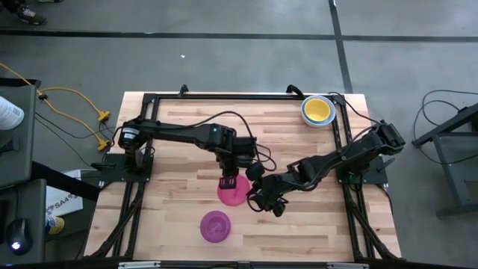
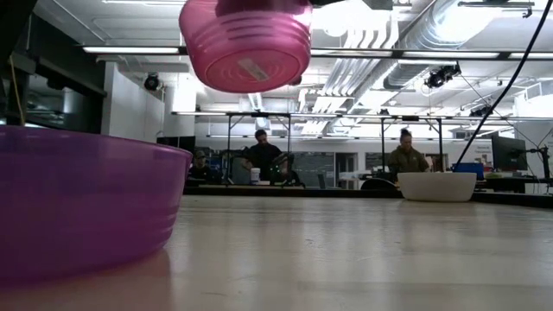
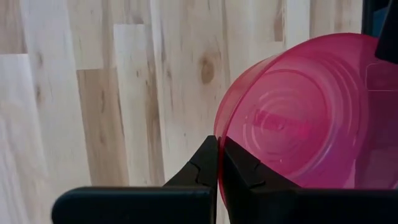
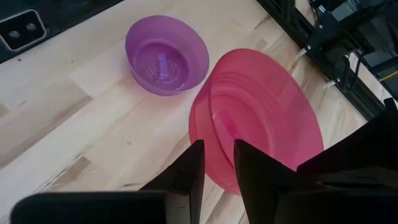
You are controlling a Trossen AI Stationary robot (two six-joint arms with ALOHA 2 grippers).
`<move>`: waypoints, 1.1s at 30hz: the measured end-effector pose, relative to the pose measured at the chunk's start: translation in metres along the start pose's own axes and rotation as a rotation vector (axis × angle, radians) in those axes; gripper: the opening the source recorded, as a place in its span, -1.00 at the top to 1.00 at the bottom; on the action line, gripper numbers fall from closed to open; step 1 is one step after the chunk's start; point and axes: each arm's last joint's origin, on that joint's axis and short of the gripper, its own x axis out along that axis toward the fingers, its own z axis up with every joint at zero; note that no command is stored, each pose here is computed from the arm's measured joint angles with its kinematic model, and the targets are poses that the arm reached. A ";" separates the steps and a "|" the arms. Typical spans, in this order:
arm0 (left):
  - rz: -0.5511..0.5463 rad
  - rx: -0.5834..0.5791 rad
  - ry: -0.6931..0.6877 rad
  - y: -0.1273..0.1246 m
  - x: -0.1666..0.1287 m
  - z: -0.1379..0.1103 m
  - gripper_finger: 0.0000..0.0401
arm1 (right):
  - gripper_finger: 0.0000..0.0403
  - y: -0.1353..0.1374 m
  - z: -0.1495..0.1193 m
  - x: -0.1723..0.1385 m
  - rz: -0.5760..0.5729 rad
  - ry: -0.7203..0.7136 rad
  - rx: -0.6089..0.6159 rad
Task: Nest bowls inside each other
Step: Stack the red bowl on the yellow bowl
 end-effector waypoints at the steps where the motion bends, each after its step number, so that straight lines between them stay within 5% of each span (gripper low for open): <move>1: -0.004 0.002 -0.003 0.000 0.000 0.000 1.00 | 0.60 0.000 0.000 0.000 0.000 0.000 0.000; 11: -0.102 0.028 -0.045 -0.004 0.000 0.005 1.00 | 0.60 0.001 0.001 0.001 0.037 -0.025 0.019; 27: -0.116 0.034 -0.056 -0.004 0.000 0.006 1.00 | 0.60 0.004 0.001 0.004 0.032 -0.013 -0.006; 33: -0.118 0.035 -0.056 -0.004 0.000 0.006 1.00 | 0.79 0.005 0.001 0.004 0.035 -0.013 -0.009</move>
